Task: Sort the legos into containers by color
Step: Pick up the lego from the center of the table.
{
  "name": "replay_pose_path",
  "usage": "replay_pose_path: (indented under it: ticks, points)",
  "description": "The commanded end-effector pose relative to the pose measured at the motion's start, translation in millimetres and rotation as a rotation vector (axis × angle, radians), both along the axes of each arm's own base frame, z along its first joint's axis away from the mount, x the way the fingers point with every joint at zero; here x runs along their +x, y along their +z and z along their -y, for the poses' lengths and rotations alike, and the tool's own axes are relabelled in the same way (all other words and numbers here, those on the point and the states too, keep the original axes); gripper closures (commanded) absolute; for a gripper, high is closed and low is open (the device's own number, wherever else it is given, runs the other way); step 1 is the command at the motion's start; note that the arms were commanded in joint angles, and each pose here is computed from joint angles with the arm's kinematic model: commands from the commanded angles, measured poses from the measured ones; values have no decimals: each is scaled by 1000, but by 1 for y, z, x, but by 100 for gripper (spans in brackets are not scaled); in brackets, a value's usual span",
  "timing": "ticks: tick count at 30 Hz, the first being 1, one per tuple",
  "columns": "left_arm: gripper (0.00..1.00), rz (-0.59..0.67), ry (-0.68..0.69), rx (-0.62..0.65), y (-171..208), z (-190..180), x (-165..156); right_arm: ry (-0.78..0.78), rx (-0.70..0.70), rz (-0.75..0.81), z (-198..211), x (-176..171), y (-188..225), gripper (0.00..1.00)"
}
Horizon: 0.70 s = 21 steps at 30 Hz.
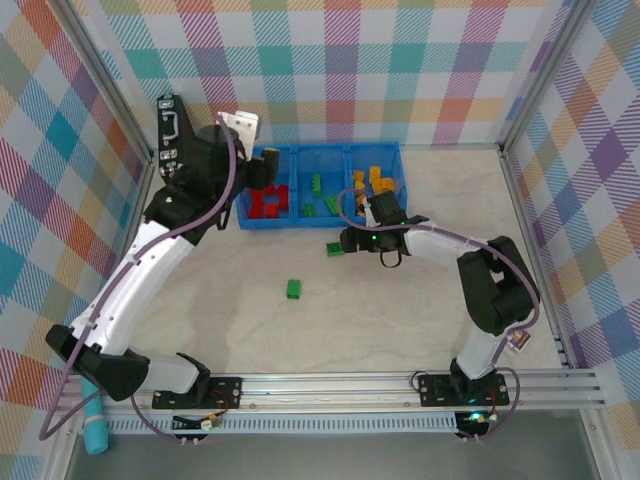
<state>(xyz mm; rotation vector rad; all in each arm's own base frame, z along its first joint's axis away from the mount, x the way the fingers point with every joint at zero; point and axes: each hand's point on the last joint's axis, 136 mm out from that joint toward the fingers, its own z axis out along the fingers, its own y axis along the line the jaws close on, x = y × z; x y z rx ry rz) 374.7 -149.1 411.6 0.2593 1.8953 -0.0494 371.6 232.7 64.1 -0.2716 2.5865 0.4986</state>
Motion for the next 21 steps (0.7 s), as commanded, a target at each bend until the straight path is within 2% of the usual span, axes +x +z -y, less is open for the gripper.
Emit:
replay_pose_path:
  ticks: [1, 12, 18, 21]
  points:
    - [29, 54, 47, 28, 21, -27, -21, -6, -3, 51, -11, 16, 5, 14]
    - [29, -3, 75, 63, 8, -41, -34, -14, -47, 42, -20, 31, -14, 15]
    - [29, -8, 82, 68, 11, -47, -42, -31, -72, 23, -20, 38, -27, 23]
    - [29, -8, 87, 72, 12, -50, -45, -35, -79, 10, -20, 39, -33, 30]
